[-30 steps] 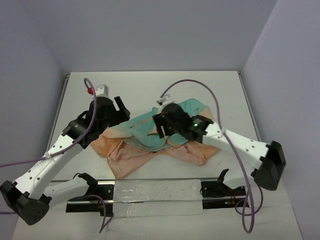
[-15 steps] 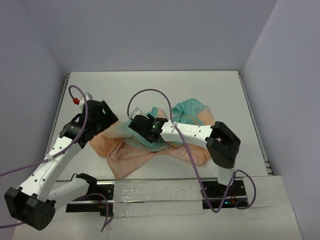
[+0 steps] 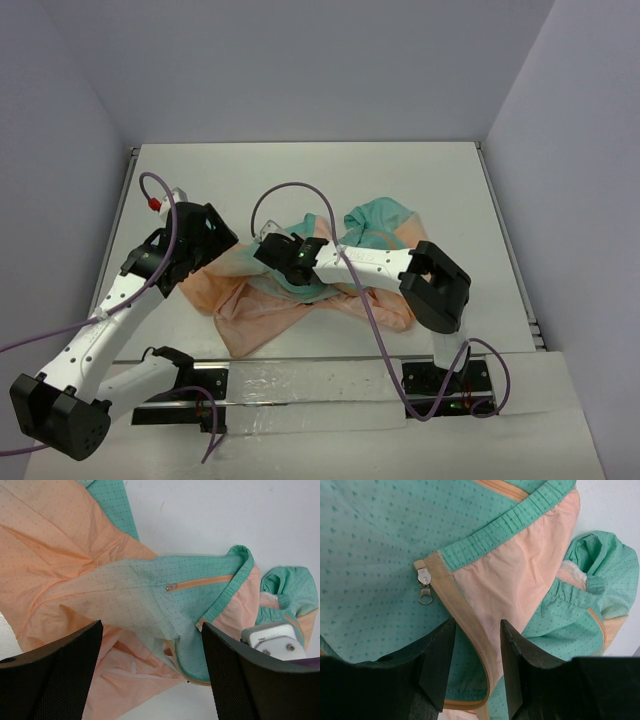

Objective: Zip up the jacket

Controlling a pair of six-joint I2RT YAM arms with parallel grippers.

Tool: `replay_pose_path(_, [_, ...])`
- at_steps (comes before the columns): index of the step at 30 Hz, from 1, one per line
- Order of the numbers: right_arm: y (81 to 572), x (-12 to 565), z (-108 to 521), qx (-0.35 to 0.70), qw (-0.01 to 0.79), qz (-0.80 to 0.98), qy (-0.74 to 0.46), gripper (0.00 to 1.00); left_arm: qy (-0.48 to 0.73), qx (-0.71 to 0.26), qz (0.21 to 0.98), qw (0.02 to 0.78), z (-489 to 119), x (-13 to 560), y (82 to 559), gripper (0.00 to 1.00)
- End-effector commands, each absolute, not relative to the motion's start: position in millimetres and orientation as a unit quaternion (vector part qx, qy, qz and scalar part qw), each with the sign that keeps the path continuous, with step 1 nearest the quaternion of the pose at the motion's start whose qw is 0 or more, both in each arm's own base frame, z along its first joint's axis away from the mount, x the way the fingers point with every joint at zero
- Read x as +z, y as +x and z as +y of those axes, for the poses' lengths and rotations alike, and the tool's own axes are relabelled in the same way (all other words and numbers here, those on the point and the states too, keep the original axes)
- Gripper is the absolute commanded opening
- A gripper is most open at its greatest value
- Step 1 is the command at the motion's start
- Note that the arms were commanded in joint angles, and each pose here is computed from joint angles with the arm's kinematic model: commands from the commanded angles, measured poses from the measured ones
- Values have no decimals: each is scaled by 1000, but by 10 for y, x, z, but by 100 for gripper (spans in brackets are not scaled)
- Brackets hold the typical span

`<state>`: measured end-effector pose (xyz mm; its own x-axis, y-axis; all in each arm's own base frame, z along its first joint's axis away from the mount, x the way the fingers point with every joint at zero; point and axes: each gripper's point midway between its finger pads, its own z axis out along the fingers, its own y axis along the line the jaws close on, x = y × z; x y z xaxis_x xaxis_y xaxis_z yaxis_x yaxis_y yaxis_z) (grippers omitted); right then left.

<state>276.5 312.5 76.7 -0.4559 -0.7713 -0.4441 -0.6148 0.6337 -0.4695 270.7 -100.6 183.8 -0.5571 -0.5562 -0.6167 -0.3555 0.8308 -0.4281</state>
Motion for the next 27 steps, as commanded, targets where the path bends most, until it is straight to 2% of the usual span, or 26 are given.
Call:
replay_pose_path(1, [2801,863,3210,-119,343,839,-405,48,-262,-141,862,410,-1010,1989,2766,86])
replay_pose_path(10, [2709,942,3313,-103,350,831,-419,57,-260,-140,862,412,-1006,1987,2768,88])
replay_pose_path(27, [2881,779,3294,-148,355,828,-407,53,-262,-147,861,411,-1014,1966,2743,88])
